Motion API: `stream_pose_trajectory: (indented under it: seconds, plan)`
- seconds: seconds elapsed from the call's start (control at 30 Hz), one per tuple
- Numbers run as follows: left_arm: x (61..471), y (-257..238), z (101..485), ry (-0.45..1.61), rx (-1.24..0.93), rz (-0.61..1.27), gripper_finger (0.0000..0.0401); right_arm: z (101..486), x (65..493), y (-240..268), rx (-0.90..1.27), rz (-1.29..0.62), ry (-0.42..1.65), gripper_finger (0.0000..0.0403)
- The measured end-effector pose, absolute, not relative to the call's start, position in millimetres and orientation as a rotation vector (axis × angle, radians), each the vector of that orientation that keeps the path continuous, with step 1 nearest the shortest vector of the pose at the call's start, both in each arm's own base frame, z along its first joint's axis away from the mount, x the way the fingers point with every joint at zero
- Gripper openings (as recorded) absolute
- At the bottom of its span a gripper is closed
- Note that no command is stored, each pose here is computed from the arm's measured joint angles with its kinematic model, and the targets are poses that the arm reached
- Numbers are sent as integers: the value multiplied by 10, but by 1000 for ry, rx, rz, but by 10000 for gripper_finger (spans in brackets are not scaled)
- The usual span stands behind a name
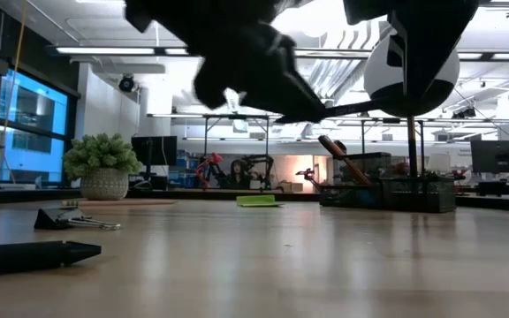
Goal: Pick and place office supplies into organizer
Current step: Put the black pen into the black desk organizer
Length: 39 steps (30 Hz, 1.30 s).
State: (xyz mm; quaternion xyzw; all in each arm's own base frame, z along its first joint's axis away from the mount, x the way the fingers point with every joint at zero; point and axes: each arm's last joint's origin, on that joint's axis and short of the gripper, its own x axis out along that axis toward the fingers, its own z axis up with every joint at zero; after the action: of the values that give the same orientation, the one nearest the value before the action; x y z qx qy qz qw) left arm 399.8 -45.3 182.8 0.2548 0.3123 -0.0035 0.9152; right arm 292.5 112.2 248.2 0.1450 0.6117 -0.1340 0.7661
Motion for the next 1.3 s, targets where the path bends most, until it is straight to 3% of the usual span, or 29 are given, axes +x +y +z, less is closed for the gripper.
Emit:
stream_pose_trajectory:
  seconds: [0.33,0.57,0.73,0.97,1.13,1.3]
  plan:
    - [4128,-464,1747,655,507,23,120,2484,2928,1129,312,-288,1321,17]
    - [4127,-465,1745,656,500,21,17,2484,2930,1130,309,-289,1317,17]
    - [4127,-464,1745,655,480,29,22,2485,2930,1129,304,-289,1314,20]
    - [4128,-470,1743,652,461,3,11,2489,2910,1175,233,-234,1318,80]
    - [4173,-443,1788,560,378,-197,9,2626,2799,1262,212,-136,1296,131]
    - [4199,-316,1826,488,280,-363,9,3004,2527,1312,219,-126,1116,157]
